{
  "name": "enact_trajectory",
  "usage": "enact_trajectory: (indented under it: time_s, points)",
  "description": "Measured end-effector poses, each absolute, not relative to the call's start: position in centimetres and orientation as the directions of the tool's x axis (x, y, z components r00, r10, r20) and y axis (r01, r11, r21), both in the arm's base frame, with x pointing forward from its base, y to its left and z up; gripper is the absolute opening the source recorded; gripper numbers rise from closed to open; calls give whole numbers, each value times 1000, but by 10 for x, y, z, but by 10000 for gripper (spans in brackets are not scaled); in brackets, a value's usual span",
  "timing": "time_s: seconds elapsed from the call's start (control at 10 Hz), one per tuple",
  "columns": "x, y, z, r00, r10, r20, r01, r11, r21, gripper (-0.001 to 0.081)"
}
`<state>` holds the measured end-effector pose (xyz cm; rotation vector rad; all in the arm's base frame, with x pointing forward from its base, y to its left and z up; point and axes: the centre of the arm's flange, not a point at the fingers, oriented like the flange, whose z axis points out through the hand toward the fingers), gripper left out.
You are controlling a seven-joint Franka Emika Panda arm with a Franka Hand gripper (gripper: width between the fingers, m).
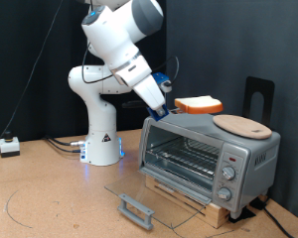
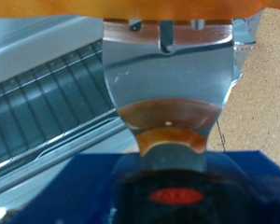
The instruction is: Make a piece of toast with the oven
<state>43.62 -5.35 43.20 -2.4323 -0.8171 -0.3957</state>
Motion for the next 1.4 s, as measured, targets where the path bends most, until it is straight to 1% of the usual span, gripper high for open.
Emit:
enact_trajectory:
  time_s: [0.3, 0.6, 0.9, 1.0, 1.2, 1.4]
  points:
    - [426, -103, 436, 766, 463, 447, 636, -648, -420, 424]
    - [414, -150, 441, 754, 490, 438, 655, -620, -433, 424]
    - [404, -198, 445, 755, 503, 420, 653, -635, -413, 424]
    - [405, -205, 444, 761, 501, 413, 647, -639, -417, 424]
    - [404, -203, 440, 753, 505, 422, 656, -627, -420, 424]
    - [399, -200, 419, 735, 535, 418, 678, -597, -428, 424]
